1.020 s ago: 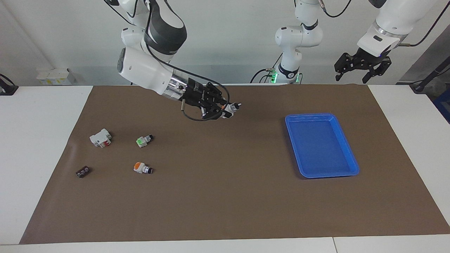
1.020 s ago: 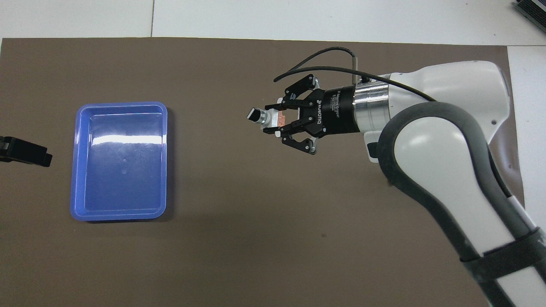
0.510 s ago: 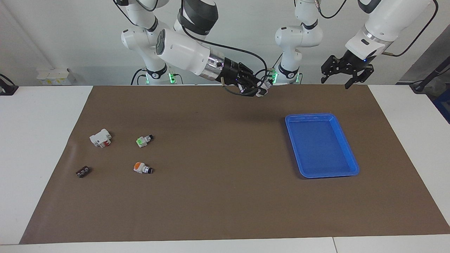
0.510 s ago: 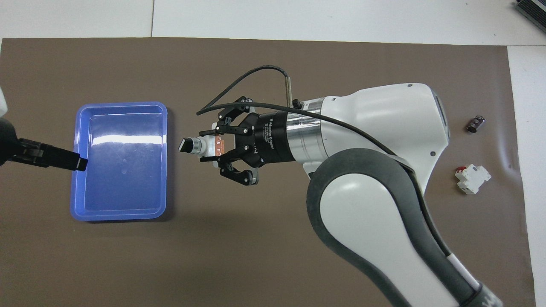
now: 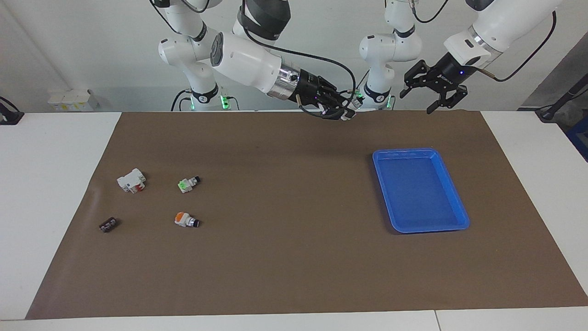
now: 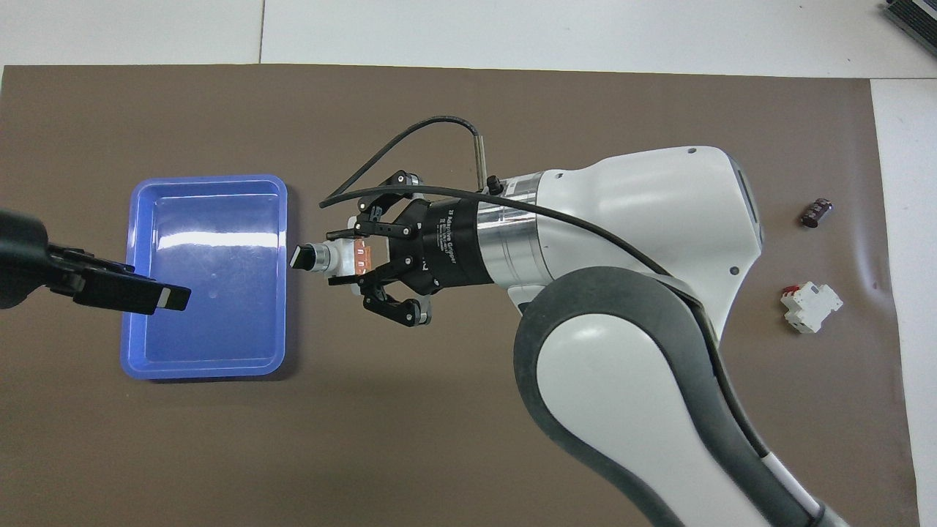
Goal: Turn and place switch with both arms
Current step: 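Move the left gripper over the tray toward the held switch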
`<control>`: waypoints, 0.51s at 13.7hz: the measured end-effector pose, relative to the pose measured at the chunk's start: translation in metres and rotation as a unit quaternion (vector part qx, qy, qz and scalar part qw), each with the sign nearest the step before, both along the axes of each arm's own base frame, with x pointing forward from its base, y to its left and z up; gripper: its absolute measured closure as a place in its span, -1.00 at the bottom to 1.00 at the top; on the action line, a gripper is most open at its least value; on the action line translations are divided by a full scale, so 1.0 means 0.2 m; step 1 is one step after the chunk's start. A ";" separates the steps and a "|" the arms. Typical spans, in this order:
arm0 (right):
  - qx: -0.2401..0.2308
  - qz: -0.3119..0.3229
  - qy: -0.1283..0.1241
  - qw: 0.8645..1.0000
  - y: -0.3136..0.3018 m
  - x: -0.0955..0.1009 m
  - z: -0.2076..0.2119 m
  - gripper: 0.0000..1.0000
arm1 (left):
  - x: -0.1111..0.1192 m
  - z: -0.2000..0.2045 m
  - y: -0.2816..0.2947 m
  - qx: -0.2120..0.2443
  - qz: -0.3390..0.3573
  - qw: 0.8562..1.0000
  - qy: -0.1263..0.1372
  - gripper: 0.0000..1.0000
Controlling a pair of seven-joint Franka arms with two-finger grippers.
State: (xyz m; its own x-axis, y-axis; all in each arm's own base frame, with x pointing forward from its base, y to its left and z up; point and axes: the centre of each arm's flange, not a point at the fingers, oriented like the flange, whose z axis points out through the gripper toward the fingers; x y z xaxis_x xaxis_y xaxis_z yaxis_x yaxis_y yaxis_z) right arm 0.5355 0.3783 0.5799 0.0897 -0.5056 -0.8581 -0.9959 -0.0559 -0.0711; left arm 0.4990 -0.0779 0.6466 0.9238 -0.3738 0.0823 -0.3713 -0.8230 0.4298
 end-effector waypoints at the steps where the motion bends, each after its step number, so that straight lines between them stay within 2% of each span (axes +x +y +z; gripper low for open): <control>1: 0.000 0.000 0.000 1.000 0.00 0.00 0.00 0.19 | 0.00 0.02 -0.01 -0.020 -0.004 1.000 -0.002 -0.91; 3: -0.001 0.000 -0.002 1.000 0.00 0.00 0.00 0.19 | -0.01 0.05 0.00 -0.052 -0.003 0.999 -0.006 -0.89; 4: -0.002 0.001 -0.002 1.000 0.00 0.00 0.00 0.19 | -0.02 0.06 0.01 -0.060 -0.005 0.998 -0.010 -0.74; 5: -0.002 0.001 -0.003 1.000 0.00 0.00 0.00 0.19 | -0.02 0.08 0.01 -0.064 -0.012 0.998 -0.016 -0.51; 7: -0.003 0.001 -0.003 1.000 0.00 0.00 0.01 0.19 | -0.03 0.10 -0.01 -0.079 -0.035 0.996 -0.034 -0.44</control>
State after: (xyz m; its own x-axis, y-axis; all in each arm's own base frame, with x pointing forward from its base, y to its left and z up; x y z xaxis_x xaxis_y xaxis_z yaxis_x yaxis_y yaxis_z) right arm 0.5356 0.3781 0.5810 0.0964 -0.5101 -0.8547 -0.9953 -0.0580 -0.0776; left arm 0.4925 -0.0792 0.6670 0.8859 -0.4148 0.2077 -0.4589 -0.7177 0.5238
